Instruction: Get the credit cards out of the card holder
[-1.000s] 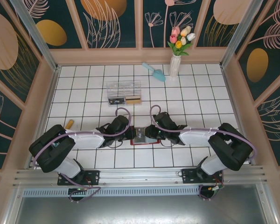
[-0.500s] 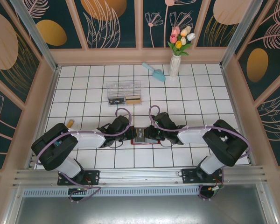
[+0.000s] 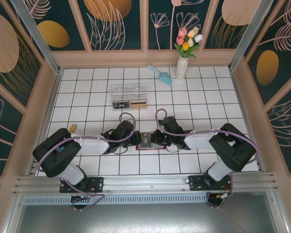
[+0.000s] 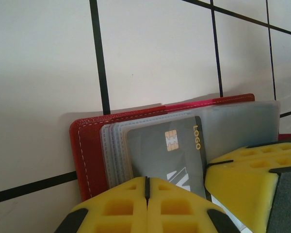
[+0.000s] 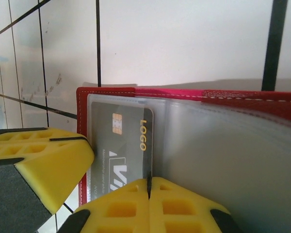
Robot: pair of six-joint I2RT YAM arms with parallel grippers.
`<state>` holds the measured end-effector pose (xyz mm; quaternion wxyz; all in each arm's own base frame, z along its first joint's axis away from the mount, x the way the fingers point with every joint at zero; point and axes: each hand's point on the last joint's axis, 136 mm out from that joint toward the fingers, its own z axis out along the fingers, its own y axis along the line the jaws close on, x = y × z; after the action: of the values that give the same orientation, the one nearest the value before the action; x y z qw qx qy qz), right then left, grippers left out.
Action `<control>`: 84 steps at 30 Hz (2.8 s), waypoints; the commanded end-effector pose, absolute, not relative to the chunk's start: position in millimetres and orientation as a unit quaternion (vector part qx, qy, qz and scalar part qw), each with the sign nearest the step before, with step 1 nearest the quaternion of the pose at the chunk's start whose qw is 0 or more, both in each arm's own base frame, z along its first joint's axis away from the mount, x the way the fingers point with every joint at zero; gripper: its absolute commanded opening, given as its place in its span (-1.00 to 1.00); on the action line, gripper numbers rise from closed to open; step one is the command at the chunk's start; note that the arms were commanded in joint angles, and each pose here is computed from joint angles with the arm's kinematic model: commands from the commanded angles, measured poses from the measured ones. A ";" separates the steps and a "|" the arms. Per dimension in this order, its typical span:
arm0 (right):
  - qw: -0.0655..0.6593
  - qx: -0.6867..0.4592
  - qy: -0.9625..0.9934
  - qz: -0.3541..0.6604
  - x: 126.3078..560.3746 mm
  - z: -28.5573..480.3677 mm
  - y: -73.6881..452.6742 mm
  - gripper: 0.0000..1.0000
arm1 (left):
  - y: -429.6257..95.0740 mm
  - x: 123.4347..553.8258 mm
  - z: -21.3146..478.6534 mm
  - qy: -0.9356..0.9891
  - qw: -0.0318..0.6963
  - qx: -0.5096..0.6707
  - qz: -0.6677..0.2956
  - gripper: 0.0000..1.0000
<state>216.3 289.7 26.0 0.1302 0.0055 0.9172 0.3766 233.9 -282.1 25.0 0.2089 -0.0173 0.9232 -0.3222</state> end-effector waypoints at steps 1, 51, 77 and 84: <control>0.126 0.005 0.913 0.389 213.1 26.3 290.3 -1.00 | -264.6 216.4 -0.3 0.943 0.170 -0.023 -0.286 -0.90; 0.127 -0.037 0.911 0.391 210.7 31.7 302.1 -0.58 | -260.9 209.2 -4.4 0.952 0.153 -0.013 -0.266 -0.83; 0.160 0.006 0.904 0.398 216.8 45.7 269.2 -1.00 | -249.2 209.2 -9.7 0.959 0.159 -0.032 -0.233 -0.92; 0.168 0.012 0.906 0.387 215.8 47.4 254.1 -1.00 | -248.5 210.4 -9.5 0.959 0.161 -0.032 -0.231 -0.92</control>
<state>218.5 262.6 46.8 0.1651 0.0123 0.9044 0.3932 224.7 -274.1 20.6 0.1944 -0.0204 0.9345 -0.2975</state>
